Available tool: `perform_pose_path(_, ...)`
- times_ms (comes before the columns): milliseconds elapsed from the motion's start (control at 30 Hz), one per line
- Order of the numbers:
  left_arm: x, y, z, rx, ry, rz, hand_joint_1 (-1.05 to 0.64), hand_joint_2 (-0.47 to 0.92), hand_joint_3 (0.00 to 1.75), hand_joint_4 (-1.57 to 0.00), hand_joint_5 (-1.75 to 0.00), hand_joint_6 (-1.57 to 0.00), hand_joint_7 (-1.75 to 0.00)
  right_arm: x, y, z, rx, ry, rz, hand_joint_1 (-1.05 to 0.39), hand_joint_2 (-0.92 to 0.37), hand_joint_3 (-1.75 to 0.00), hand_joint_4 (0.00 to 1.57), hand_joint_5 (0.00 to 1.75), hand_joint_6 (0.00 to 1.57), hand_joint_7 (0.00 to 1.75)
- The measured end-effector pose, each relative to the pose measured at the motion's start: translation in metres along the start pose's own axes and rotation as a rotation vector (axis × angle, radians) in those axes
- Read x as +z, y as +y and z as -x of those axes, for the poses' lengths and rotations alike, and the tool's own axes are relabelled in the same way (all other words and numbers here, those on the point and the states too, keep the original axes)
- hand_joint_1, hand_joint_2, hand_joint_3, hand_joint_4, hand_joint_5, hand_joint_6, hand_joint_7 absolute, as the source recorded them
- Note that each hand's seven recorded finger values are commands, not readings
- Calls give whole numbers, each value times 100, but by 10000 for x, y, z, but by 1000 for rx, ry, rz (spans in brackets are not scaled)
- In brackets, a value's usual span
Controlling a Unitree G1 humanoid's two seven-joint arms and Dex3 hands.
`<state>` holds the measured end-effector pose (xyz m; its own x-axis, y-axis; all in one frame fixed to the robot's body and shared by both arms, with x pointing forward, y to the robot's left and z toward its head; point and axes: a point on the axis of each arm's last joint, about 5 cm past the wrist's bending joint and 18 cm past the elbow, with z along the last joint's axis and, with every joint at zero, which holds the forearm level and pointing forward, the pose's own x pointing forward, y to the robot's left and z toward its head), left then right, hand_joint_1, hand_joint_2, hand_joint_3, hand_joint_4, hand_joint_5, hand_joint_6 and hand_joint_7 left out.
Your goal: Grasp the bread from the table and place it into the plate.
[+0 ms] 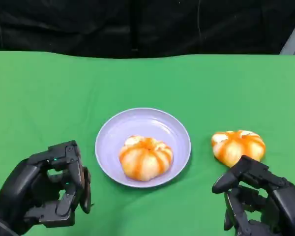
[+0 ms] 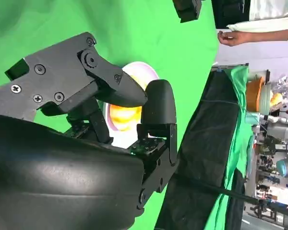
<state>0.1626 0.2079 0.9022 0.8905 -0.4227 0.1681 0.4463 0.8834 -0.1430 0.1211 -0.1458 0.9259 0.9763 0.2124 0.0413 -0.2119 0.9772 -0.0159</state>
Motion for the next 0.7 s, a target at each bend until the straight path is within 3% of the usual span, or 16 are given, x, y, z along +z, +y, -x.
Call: perform_pose_path(700, -7, 3, 2, 4, -6, -4, -7, 48, 140, -91, -175, -74, -175, -2, 0, 3, 1, 2, 0, -6, -67, -104, 74, 175, 65, 156)
